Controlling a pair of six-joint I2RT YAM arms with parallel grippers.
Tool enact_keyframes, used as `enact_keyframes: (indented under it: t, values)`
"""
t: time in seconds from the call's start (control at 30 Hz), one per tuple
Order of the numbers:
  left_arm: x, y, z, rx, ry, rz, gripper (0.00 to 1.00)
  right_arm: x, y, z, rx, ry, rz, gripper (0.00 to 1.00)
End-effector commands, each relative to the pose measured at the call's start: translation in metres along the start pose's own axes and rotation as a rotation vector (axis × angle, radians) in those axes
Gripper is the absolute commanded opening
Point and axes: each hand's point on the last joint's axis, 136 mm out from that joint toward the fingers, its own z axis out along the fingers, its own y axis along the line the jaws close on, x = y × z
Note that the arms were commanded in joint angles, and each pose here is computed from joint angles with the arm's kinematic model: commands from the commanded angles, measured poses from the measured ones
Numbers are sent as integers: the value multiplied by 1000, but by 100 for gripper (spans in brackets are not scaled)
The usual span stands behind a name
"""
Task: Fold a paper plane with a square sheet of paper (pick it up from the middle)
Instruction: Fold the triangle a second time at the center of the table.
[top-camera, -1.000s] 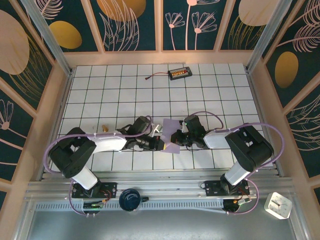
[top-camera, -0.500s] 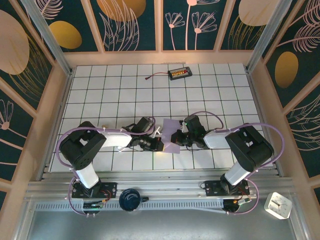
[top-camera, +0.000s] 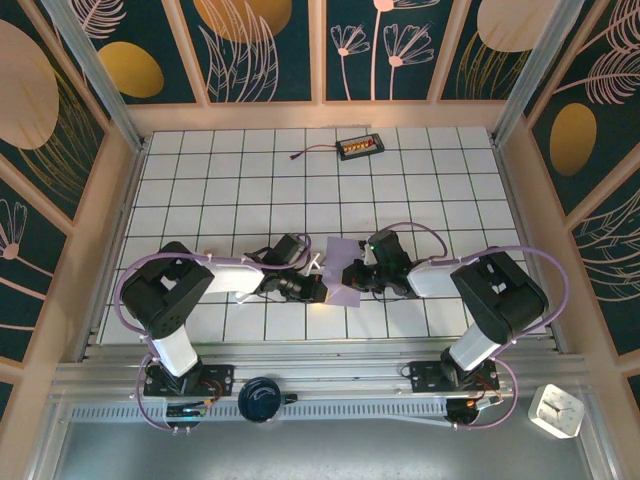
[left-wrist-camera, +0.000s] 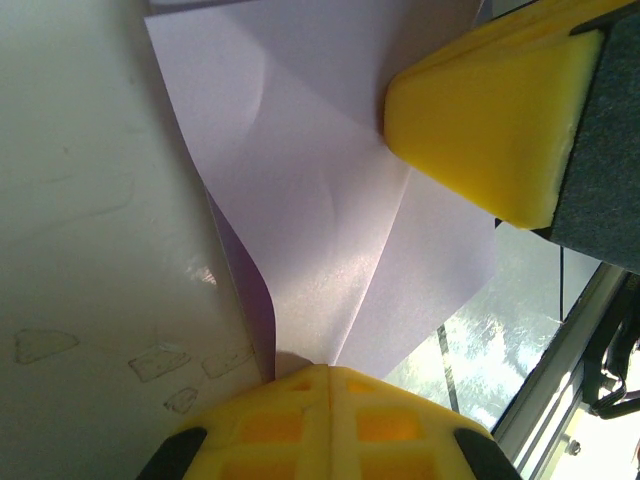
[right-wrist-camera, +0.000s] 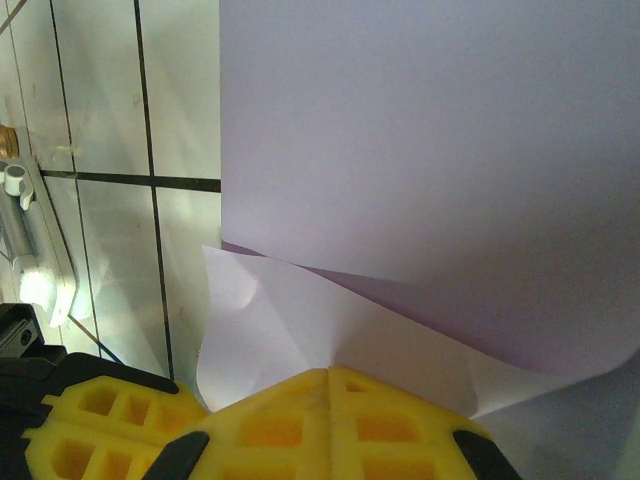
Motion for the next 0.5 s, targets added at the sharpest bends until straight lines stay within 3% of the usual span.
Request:
enact_keyframes:
  t: [0.0, 0.47]
  values:
    - [1, 14, 4, -43, 9, -31, 0, 17, -50, -3, 191, 36, 52, 0]
    - [41, 56, 2, -177, 71, -231, 0, 8, -27, -5, 121, 17, -1, 0]
